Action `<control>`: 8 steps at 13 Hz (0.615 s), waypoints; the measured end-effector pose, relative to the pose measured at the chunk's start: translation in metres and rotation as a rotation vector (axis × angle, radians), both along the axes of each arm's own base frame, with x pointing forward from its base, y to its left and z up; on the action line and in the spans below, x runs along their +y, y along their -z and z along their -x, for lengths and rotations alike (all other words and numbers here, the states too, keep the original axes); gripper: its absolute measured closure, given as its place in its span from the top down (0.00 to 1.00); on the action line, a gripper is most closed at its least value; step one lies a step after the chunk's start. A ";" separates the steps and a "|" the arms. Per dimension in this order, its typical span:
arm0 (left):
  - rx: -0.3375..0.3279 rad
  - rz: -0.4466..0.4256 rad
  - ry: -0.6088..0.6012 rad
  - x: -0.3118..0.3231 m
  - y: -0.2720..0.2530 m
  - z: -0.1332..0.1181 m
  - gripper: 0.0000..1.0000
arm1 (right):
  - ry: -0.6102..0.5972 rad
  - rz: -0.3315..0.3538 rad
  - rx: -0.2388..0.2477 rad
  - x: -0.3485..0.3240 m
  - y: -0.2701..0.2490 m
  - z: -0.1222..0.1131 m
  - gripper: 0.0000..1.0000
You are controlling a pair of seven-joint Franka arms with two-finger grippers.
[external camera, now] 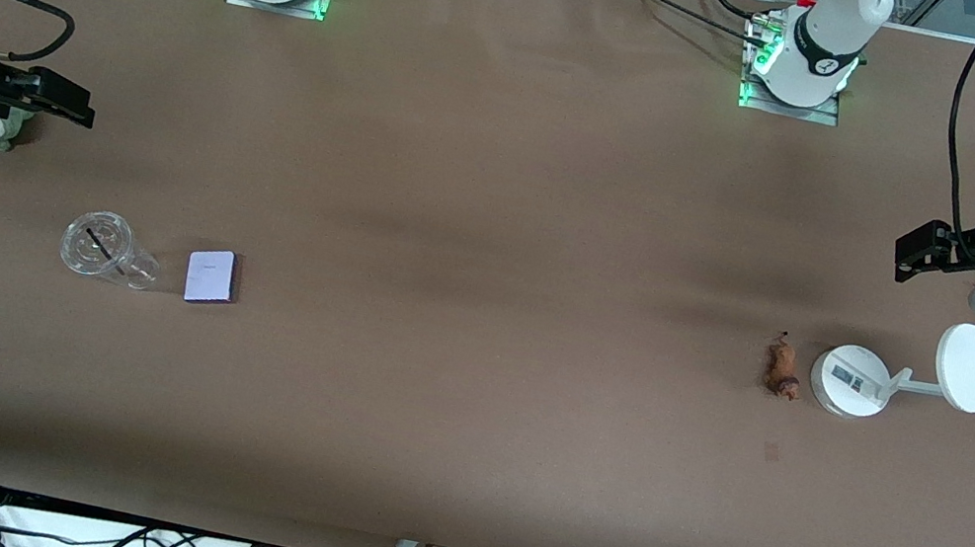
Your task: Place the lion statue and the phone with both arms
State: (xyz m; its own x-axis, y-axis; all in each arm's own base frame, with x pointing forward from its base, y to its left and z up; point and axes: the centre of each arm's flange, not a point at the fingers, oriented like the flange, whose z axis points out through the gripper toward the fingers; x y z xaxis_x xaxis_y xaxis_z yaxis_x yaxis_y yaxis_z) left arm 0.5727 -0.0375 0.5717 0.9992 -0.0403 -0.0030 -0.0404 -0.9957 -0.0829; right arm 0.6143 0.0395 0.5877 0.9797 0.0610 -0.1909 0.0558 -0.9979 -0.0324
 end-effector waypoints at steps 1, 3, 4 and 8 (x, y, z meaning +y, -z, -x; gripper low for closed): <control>0.000 0.000 0.000 0.000 0.000 0.000 1.00 | 0.002 0.000 0.010 0.002 0.001 0.001 1.00; 0.000 0.000 0.000 0.000 0.000 0.000 1.00 | 0.008 0.002 0.024 0.004 0.002 0.003 1.00; 0.000 0.000 0.000 0.000 0.000 0.000 1.00 | 0.016 0.004 0.027 0.006 0.002 0.003 1.00; 0.000 0.000 -0.001 0.001 0.000 0.000 1.00 | 0.056 0.020 0.028 0.008 -0.005 0.009 1.00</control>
State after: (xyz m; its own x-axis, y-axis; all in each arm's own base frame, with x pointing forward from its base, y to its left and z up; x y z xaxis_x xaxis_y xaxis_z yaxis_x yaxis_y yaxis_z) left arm 0.5727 -0.0369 0.5717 0.9992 -0.0393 -0.0031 -0.0394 -0.9958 -0.0829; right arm 0.6051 0.0471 0.5930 0.9757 0.0019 -0.2191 -0.0010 -0.9999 -0.0133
